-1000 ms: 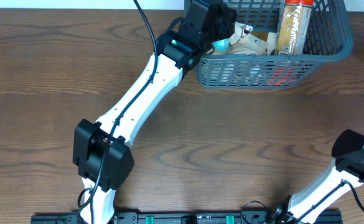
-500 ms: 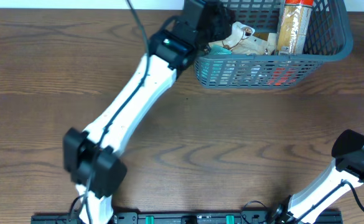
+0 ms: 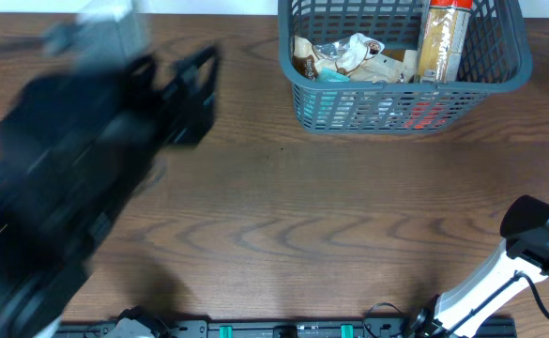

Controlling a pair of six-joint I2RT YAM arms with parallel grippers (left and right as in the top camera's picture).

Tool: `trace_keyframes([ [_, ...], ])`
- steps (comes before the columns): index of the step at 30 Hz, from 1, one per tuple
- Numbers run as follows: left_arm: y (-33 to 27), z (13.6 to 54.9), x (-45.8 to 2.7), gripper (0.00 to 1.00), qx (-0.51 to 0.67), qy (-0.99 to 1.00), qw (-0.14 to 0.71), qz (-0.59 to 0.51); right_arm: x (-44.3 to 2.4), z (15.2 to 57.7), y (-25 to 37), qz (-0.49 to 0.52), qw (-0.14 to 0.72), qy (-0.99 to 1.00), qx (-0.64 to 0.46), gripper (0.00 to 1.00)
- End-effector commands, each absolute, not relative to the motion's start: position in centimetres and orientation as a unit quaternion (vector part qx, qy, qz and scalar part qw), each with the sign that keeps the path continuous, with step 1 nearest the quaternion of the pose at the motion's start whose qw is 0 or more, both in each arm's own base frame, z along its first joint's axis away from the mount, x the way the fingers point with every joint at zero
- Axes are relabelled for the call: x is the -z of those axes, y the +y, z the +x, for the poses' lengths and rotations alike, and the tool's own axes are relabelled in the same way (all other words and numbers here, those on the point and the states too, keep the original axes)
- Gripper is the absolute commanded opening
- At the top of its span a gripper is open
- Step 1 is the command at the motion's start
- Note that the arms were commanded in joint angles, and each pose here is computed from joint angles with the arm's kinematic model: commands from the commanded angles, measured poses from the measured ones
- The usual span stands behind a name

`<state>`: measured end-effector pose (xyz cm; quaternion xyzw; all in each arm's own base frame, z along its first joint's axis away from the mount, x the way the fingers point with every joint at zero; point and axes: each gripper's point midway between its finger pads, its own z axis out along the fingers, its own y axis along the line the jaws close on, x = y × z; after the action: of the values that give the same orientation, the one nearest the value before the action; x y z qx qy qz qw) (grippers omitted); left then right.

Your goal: Pack container

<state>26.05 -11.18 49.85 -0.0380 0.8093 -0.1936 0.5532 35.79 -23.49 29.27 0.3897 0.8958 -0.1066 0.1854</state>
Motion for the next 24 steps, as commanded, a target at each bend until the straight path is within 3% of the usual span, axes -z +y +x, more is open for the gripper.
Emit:
trace_keyframes([
  [1,-9.0,23.9,-49.8,0.67,0.168,0.810,0.561,-0.037,-28.8,35.7,-23.7,0.388,0.178,0.898,0.107,0.99],
  [3,-7.7,21.8,-50.1,0.75,0.171,0.807,0.564,-0.038,-28.8,35.7,-23.7,0.388,0.178,0.898,0.107,0.99],
  [7,-5.4,18.1,-50.1,0.80,0.176,0.801,0.572,-0.039,-28.8,35.7,-23.7,0.388,0.178,0.898,0.107,0.99],
  [9,-4.5,16.6,-49.8,0.99,0.176,0.800,0.572,-0.039,-28.8,35.7,-23.7,0.388,0.178,0.898,0.107,0.99],
  [24,0.0,9.5,-43.0,0.99,0.119,0.865,0.487,-0.020,-28.8,35.7,-23.7,0.388,0.178,0.898,0.107,0.99],
])
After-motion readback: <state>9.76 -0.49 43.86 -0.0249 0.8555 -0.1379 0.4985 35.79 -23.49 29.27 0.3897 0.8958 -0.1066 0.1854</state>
